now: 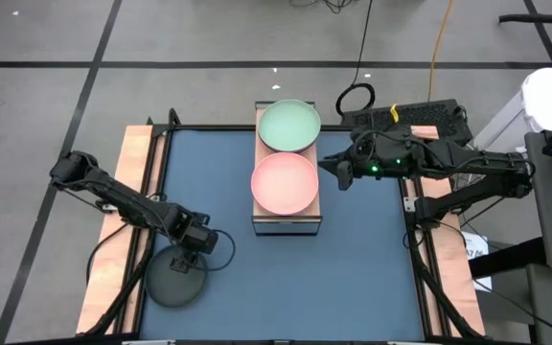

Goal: Place and stack plates onto a shelf
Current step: Stack the black plate on top of the orange plate on the shelf

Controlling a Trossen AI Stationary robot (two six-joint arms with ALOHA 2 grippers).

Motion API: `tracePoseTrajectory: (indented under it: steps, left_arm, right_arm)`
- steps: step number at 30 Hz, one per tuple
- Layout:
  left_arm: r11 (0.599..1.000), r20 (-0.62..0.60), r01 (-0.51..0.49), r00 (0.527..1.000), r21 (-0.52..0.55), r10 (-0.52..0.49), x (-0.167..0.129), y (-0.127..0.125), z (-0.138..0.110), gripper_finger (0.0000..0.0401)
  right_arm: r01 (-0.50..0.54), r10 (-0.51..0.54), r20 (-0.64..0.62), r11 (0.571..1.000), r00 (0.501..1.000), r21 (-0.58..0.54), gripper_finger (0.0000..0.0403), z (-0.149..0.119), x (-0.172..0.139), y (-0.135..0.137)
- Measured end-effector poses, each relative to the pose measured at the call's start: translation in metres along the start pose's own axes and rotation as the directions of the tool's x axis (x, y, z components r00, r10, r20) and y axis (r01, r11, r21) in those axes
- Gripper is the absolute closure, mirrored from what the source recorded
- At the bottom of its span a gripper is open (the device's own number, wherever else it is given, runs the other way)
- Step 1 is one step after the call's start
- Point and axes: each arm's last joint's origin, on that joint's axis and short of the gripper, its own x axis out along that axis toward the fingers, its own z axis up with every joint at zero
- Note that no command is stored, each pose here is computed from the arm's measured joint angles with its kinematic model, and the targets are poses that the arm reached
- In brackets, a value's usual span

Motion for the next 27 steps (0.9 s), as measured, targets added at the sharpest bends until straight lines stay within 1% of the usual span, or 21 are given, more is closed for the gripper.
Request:
tracePoseTrajectory:
  steps: [3,6,11,15,19,22,23,27]
  left_arm:
    - [1.0,0.009,-0.021,1.0,0.02,0.02,0.004,-0.006,0.003,0.0153]
    - [0.999,-0.022,-0.032,0.999,0.016,0.032,0.015,-0.007,0.005,0.017]
    - [0.999,-0.091,-0.045,0.995,0.005,0.045,0.029,-0.006,0.007,0.022]
    - [0.999,-0.097,-0.043,0.994,0.021,0.045,0.034,-0.006,0.009,0.0263]
    - [0.999,-0.088,-0.034,0.995,0.033,0.037,0.033,-0.006,0.01,0.0324]
    - [0.999,-0.079,-0.009,0.997,0.036,0.012,0.03,-0.007,0.01,0.0373]
    - [0.999,-0.072,-0.002,0.997,0.038,0.005,0.029,-0.008,0.01,0.0384]
    - [0.999,-0.039,0.005,0.999,0.04,-0.003,0.023,-0.008,0.009,0.0389]
  right_arm:
    - [-0.012,0.012,0.01,1.0,1.0,-0.007,0.0276,-0.003,-0.002,0.005]
    - [-0.028,0.028,0.034,1.0,0.999,-0.006,0.0276,-0.005,-0.003,0.01]
    - [-0.046,0.047,0.056,0.999,0.997,-0.012,0.0276,-0.006,-0.005,0.015]
    - [-0.053,0.053,0.058,0.999,0.997,-0.007,0.0276,-0.006,-0.005,0.016]
    - [-0.053,0.053,0.059,0.999,0.997,0.008,0.0276,-0.006,-0.005,0.016]
    - [-0.055,0.054,0.059,0.998,0.997,0.015,0.0276,-0.006,-0.005,0.016]
    - [-0.056,0.055,0.058,0.998,0.997,0.021,0.0276,-0.006,-0.005,0.016]
    - [-0.06,0.059,0.053,0.998,0.997,0.033,0.0276,-0.007,-0.005,0.017]
